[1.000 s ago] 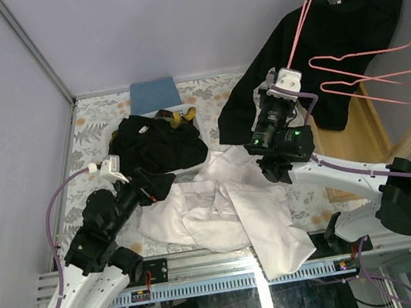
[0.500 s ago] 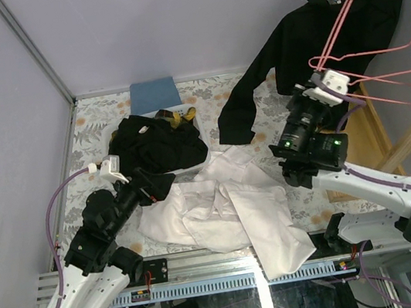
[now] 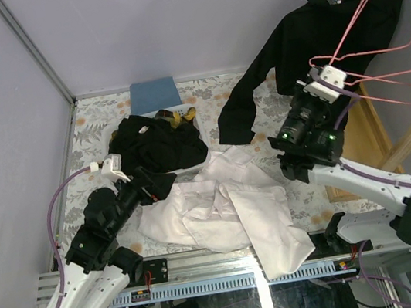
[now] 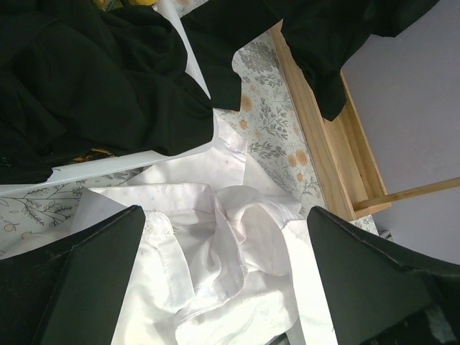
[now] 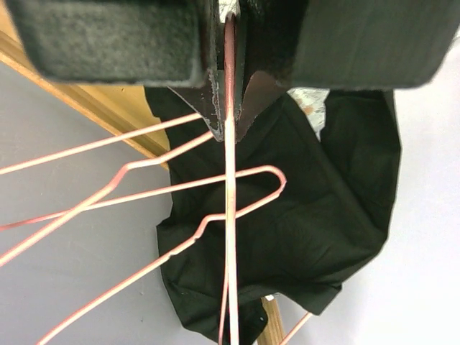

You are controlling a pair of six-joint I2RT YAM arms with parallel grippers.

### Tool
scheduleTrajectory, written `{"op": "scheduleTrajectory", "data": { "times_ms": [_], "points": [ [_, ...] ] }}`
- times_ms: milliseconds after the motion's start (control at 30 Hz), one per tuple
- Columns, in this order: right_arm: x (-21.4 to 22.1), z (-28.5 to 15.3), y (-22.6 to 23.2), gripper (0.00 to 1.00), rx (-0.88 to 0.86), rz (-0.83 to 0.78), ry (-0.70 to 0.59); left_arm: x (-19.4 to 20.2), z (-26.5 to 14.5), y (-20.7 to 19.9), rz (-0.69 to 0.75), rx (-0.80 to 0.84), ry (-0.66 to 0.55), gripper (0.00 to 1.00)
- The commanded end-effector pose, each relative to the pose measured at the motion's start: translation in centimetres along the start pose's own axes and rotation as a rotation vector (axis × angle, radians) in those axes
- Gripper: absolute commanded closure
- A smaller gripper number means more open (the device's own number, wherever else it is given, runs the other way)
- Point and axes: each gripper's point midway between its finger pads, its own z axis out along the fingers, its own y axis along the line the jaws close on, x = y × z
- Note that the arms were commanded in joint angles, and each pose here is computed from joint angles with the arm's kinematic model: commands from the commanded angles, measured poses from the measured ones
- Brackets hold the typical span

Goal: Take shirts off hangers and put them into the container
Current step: Place the hanger at the clothesline.

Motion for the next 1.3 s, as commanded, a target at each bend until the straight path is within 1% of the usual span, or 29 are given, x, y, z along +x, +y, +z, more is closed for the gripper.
{"op": "scheduleTrajectory", "data": {
  "times_ms": [0,133,200,333,567,667,800,833,867,1000,1100,1200,1233,1267],
  "points": [
    [-0.9,2.4,-0.3,1.0,0.127,0.13,-0.013,-0.9,0.1,-1.1,0.0,0.053,-0.036,0.05],
    [-1.2,3.9,0.9,1.0,0.185,0.165,-0.008,-1.0,-0.1,-1.1,0.005,0.05,-0.036,0.05],
    [-0.8,4.7,1.6,1.0,0.216,0.147,0.004,-1.1,-0.1,-1.1,0.005,0.049,-0.039,0.05],
    [-0.8,6.4,0.7,1.0,0.31,0.178,0.014,-1.2,-0.2,-1.4,0.006,0.057,-0.038,0.05],
    [-1.0,8.2,1.0,1.0,0.355,0.152,0.004,-1.2,-0.3,-1.6,0.008,0.064,-0.031,0.05],
    [-1.2,8.9,1.1,1.0,0.362,0.145,-0.002,-1.1,-0.3,-1.6,0.009,0.067,-0.026,0.05],
    [-0.6,9.0,1.6,1.0,0.336,0.167,0.0,-1.3,-0.4,-1.8,0.005,0.071,-0.037,0.05],
    [-0.4,9.1,1.8,1.0,0.324,0.194,0.0,-1.4,-0.3,-1.8,0.004,0.075,-0.037,0.05],
    [0.7,9.1,1.7,1.0,0.312,0.143,0.025,-1.3,-0.3,-1.9,0.004,0.077,-0.034,0.05],
    [2.1,9.5,1.5,1.0,0.27,0.198,0.081,-1.1,-0.2,-1.8,0.005,0.076,-0.024,0.05],
    [2.2,9.5,1.4,0.94,0.263,0.193,0.077,-1.1,-0.3,-1.8,0.005,0.074,-0.025,0.05],
    [2.2,9.6,0.8,0.92,0.279,0.191,0.069,-1.1,-0.2,-1.7,0.001,0.072,-0.027,0.05],
    [2.4,9.6,0.9,0.89,0.271,0.189,0.073,-1.1,-0.2,-1.7,0.0,0.072,-0.025,0.05],
    [2.5,9.6,1.0,0.8,0.263,0.186,0.077,-1.1,-0.2,-1.8,0.002,0.074,-0.028,0.05]
  ]
}}
